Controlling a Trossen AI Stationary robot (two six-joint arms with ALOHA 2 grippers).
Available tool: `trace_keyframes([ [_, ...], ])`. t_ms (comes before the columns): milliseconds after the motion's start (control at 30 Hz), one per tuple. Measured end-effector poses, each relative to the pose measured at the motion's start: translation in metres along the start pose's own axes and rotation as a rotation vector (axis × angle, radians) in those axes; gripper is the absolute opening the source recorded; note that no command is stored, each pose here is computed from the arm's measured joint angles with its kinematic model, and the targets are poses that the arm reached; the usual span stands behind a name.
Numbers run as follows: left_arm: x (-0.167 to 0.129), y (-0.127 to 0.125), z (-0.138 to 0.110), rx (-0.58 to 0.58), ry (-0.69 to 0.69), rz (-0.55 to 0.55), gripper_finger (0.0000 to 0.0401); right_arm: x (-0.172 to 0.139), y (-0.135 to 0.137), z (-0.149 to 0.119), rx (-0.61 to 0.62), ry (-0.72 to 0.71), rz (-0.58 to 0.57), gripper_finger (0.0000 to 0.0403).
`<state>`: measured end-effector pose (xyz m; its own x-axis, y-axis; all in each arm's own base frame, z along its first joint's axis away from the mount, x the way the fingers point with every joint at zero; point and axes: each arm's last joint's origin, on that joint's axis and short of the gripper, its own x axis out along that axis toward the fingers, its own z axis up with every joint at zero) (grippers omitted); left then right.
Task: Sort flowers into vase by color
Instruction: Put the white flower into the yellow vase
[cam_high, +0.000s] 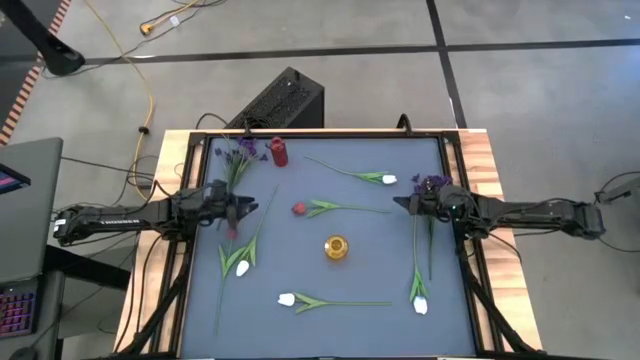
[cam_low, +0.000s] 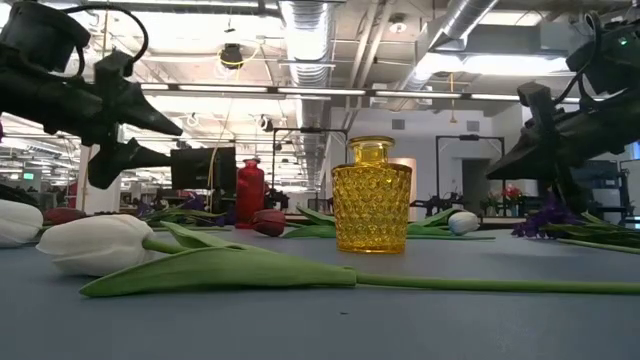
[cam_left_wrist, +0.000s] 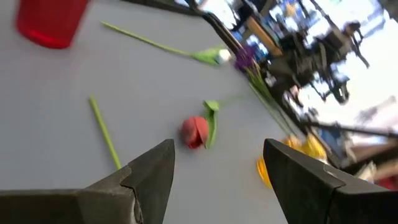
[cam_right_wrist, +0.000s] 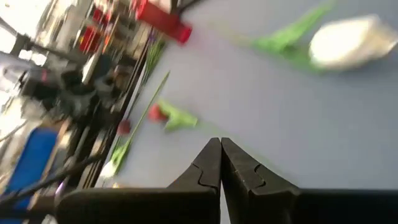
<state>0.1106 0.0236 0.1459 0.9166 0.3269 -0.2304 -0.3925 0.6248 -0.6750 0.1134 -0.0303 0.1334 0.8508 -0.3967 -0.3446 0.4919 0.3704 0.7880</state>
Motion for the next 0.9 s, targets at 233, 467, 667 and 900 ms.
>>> trace_keyframes([
  [233,0.0,0.001,0.003,-0.078,-0.089,0.06,0.0235,0.0,0.004,0.01,-0.047,-0.103,0.029,0.0033],
  [467,-0.001,-0.007,0.006,-0.115,-0.054,-0.063,0.0234,-0.007,0.036,0.026,-0.306,-0.088,0.21,0.0054],
  [667,-0.006,-0.033,0.034,0.056,-0.117,-0.094,0.0209,-0.016,0.073,0.046,-0.437,-0.076,0.246,0.008],
  [900,-0.003,-0.061,0.064,0.287,-0.148,-0.06,0.0172,-0.016,0.105,0.064,-0.564,0.046,0.115,0.01],
])
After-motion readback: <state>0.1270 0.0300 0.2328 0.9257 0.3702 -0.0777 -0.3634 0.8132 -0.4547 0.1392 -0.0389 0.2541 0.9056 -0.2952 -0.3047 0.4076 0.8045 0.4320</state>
